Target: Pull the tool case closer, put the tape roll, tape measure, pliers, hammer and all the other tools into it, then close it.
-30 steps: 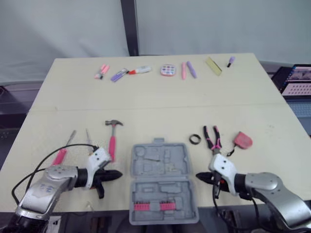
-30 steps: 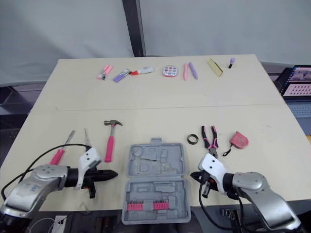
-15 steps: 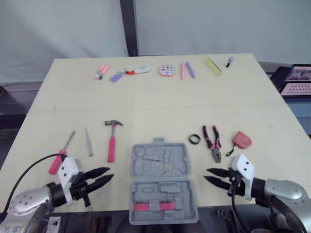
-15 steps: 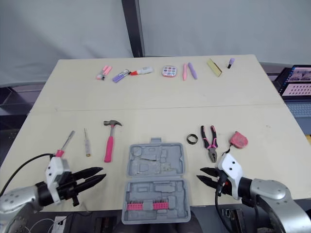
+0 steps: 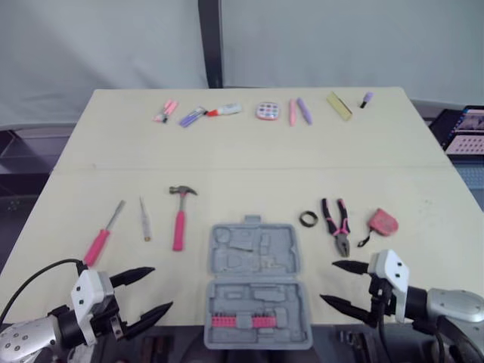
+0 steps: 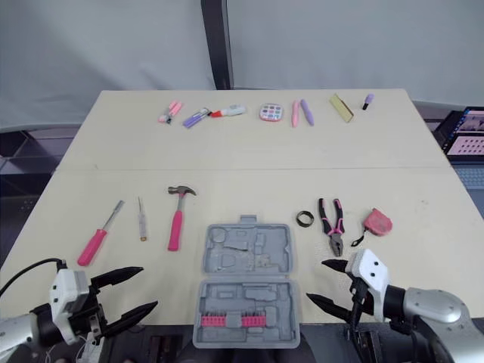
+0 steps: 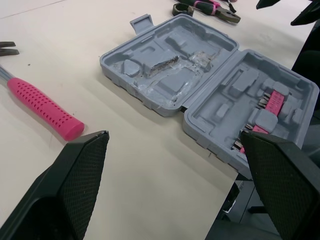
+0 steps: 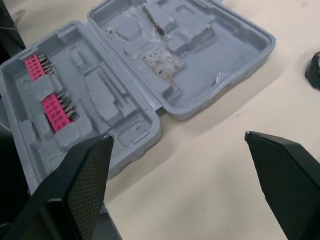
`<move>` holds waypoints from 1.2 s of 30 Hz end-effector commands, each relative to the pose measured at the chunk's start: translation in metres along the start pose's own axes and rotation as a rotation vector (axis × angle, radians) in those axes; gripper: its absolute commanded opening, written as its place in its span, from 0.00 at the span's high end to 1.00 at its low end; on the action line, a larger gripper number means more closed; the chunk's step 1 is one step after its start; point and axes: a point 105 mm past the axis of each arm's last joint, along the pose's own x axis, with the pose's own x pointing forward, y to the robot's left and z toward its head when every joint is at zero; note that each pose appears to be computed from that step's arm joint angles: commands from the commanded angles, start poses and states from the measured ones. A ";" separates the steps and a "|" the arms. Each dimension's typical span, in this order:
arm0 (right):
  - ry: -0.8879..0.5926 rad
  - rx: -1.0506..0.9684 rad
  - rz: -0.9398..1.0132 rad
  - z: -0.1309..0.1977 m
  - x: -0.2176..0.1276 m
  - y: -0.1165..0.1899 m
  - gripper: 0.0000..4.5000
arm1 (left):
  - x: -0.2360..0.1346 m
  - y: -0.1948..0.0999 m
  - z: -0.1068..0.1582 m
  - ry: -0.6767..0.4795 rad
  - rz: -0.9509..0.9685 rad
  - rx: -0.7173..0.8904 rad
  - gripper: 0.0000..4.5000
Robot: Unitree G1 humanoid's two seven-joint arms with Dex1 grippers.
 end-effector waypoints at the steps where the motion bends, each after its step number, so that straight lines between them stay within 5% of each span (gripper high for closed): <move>1: -0.008 -0.040 0.007 0.006 -0.003 -0.001 0.01 | 0.000 -0.004 0.006 -0.021 -0.022 0.030 0.01; 5: 0.039 -0.091 0.000 0.014 -0.006 -0.009 0.01 | 0.011 -0.012 0.028 -0.088 -0.084 0.083 0.01; 9: 0.236 -0.189 -0.004 0.020 -0.006 -0.024 0.01 | 0.022 -0.019 0.043 -0.152 -0.129 0.117 0.01; 25: 0.337 -0.303 0.020 0.064 0.045 -0.068 0.01 | 0.044 -0.028 0.041 -0.172 -0.117 0.098 0.01; 36: 0.380 -0.339 0.029 0.059 0.075 -0.087 0.01 | 0.043 -0.027 0.038 -0.157 -0.091 0.104 0.01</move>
